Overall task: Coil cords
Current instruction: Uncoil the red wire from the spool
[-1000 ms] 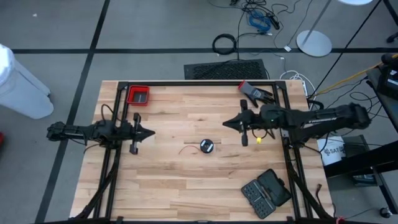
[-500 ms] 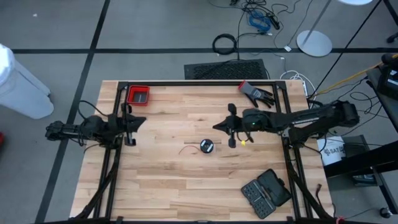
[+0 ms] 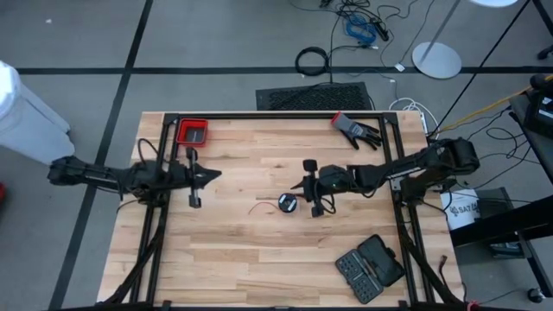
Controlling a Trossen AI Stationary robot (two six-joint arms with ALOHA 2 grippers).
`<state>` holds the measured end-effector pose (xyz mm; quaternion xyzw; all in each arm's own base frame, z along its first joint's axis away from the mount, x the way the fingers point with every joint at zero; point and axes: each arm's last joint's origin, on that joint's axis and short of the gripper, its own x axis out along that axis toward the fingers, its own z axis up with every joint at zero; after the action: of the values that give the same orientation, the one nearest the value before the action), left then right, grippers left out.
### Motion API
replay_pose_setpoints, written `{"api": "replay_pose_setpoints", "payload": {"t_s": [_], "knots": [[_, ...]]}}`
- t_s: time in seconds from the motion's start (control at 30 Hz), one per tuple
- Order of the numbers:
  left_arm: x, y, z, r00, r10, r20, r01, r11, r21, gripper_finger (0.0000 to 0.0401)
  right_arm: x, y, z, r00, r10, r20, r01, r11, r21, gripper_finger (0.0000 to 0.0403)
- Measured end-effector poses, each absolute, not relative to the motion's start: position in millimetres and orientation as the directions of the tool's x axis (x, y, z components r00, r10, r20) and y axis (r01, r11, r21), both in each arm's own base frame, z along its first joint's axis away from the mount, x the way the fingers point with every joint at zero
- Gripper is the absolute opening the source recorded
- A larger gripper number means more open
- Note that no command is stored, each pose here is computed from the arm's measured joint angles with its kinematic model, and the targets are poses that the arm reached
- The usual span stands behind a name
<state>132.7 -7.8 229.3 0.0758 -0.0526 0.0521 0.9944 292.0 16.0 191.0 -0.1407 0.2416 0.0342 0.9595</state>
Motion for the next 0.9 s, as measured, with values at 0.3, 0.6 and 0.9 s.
{"api": "replay_pose_setpoints", "payload": {"t_s": [0.3, 0.6, 0.9], "knots": [[157, -11, 238, 0.997, 0.077, 0.027, -0.081, 0.981, 0.177, 0.002, 286, 57, 191, 0.883, -0.018, -0.469, -0.157, 0.93, -0.333, 0.0175], [176, -12, 226, 0.991, 0.103, -0.083, -0.083, 0.973, 0.215, 0.002, 280, 70, 190, 0.871, -0.213, -0.442, -0.056, 0.852, -0.521, 0.0258], [194, -14, 226, 0.985, 0.106, -0.139, -0.07, 0.968, 0.243, 0.002, 276, 64, 181, 0.815, -0.245, -0.525, -0.095, 0.838, -0.537, 0.0277]]}}
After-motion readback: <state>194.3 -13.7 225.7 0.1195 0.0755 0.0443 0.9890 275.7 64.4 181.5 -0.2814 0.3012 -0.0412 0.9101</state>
